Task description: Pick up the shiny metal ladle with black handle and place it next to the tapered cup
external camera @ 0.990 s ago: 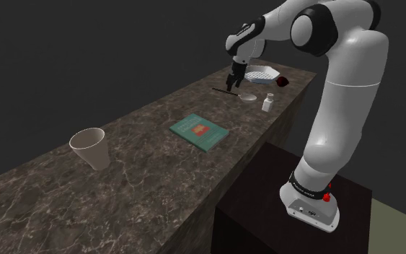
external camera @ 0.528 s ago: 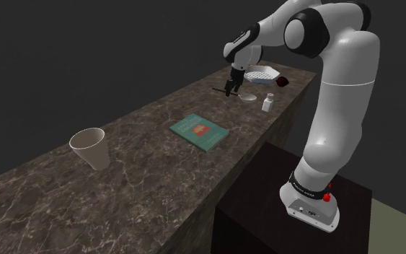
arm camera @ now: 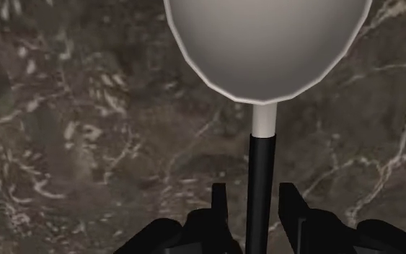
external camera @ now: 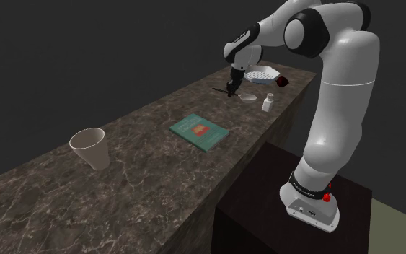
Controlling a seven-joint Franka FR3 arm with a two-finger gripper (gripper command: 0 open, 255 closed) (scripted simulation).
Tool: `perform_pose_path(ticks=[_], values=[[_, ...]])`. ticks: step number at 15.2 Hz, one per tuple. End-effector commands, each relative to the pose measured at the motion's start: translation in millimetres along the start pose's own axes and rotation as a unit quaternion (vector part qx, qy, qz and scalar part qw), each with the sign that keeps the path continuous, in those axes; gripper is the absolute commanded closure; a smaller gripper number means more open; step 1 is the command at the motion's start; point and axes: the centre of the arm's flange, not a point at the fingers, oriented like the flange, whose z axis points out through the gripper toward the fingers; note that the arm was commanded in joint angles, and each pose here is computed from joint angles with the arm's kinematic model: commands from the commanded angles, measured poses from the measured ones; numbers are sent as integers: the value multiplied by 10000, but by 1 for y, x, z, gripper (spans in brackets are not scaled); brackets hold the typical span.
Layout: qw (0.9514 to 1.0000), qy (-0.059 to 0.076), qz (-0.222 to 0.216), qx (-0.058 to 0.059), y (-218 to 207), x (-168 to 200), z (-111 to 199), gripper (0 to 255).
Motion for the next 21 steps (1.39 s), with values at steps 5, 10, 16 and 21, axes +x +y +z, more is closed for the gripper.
perform_pose_path(ticks=[5, 10, 16, 21], values=[[10000, -9, -5, 8, -1, 0, 1, 255], [10000, -9, -5, 8, -2, 1, -9, 255], [10000, -9, -5, 8, -5, 5, -41, 255], [10000, -9, -5, 8, -7, 8, -67, 255]])
